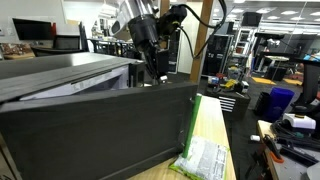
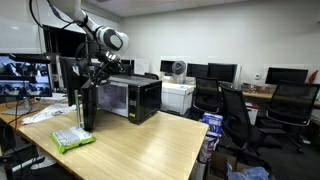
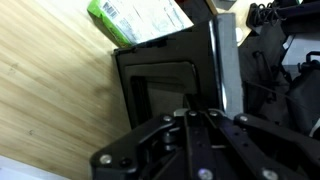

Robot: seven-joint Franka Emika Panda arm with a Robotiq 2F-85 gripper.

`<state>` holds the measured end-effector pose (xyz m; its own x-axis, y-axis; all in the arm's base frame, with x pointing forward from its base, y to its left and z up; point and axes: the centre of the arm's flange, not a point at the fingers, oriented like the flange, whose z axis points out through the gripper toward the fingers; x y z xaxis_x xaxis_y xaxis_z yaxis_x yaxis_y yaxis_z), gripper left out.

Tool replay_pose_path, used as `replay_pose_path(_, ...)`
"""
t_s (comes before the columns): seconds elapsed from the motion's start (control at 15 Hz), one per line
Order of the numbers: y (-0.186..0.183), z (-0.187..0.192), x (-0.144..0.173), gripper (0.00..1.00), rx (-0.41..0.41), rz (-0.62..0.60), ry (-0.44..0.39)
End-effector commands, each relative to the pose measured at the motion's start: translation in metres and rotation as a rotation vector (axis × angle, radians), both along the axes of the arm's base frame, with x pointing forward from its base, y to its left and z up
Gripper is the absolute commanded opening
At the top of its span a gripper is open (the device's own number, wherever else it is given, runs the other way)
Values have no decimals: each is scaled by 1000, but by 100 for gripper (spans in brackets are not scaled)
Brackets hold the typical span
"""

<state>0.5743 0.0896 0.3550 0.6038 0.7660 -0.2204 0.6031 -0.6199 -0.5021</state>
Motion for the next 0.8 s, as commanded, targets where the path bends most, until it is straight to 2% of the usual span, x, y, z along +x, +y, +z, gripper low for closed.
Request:
replay_pose_path(0.0,-10,26,8,2,50,-6,-3)
replay_pose_path(0.27,-43,29,25,2,-10,-104,-149)
replay_pose_path(0.33,-55,24,29,27,-29,-133,-199)
replay_pose_path(0.4,-67,16,34,28,-53,-154,-227)
replay_pose_path(0.53,-94,-8,39,41,-96,-178,-191)
replay_pose_path(0.73,-122,-26,32,62,-120,-154,-55)
